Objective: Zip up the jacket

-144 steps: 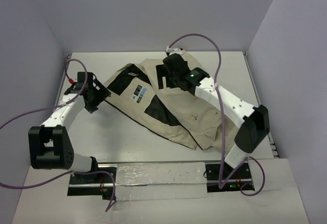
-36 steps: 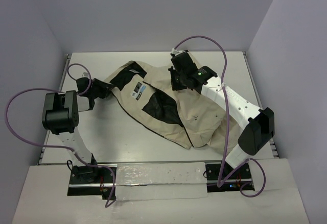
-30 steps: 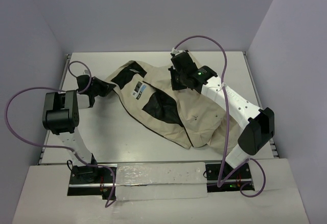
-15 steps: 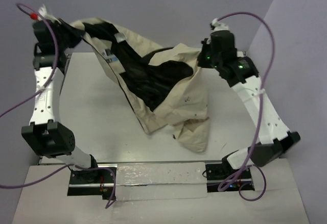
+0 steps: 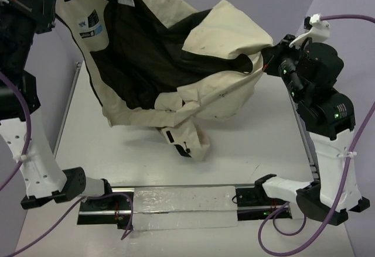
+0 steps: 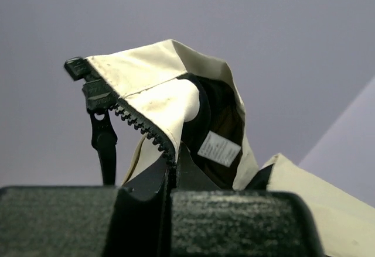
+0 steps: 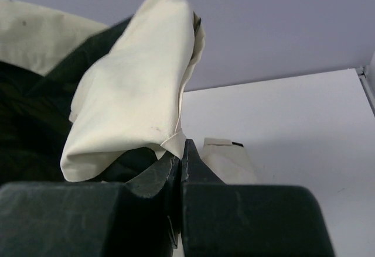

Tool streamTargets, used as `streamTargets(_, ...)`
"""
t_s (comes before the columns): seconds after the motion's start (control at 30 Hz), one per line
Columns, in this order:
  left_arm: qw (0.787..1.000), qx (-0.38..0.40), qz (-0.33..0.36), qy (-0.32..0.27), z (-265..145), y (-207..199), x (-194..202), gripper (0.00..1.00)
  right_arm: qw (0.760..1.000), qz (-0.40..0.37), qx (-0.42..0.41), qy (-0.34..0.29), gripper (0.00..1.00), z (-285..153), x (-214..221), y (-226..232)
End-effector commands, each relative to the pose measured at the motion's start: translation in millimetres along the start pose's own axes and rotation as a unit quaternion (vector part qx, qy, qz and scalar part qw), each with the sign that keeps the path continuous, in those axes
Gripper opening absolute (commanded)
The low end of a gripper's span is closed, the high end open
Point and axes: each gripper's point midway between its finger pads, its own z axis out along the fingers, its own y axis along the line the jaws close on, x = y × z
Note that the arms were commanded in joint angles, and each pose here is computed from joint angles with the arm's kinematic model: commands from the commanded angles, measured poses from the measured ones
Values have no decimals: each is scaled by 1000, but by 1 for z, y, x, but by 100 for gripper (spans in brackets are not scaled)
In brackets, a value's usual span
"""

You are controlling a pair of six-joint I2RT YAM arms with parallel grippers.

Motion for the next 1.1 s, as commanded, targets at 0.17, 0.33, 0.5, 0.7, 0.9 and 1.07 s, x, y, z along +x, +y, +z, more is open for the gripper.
streamTargets(0.17,954,-30,-68,291,34,37,241,0,989,-18,50,139,0,51,147,-36)
streamTargets(0.33,896,-58,-89,431,-25,46,389,0,955,2,81,284,17,36,291,-71)
streamTargets(0.5,872,-94,-96,471,-69,64,432,0,949,-19,110,295,70,25,297,-85)
streamTargets(0.7,872,-119,-62,470,-75,75,420,0,950,-99,65,290,76,48,250,-45)
streamTargets(0.9,880,-116,-68,455,-72,69,408,0,898,-239,55,366,83,78,286,-4)
streamTargets(1.07,879,-118,-66,456,-75,70,407,0,853,-311,92,410,93,128,337,-4)
